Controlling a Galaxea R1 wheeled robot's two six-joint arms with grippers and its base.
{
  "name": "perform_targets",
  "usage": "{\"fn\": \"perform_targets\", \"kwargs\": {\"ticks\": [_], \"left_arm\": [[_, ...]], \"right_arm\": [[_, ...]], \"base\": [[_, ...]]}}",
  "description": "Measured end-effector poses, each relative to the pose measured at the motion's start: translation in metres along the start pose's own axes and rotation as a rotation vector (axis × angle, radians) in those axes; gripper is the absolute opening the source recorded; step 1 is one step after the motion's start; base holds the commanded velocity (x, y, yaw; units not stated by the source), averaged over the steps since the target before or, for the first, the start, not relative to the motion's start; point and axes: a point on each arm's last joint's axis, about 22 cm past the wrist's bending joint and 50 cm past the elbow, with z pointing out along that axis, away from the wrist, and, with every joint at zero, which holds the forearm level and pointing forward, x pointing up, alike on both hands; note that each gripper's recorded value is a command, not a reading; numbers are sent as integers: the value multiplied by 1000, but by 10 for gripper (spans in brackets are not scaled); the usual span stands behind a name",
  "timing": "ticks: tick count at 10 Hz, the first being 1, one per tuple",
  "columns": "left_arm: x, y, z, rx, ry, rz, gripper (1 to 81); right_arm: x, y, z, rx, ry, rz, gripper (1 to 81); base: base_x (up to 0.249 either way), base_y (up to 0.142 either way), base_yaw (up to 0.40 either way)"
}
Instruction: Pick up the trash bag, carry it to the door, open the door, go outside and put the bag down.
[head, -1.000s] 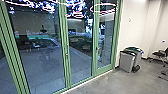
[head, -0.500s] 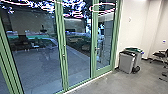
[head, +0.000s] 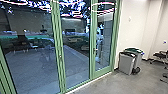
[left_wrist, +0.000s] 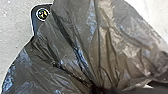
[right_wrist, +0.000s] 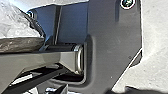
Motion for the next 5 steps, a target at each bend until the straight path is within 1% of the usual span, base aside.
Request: {"fn": "perform_targets", "kwargs": {"ticks": [5], "left_arm": [[0,0,0,0,0,1,10]], "right_arm": [[0,-2,0,2,0,-1,811]], "base": [[145,-113,0]]}}
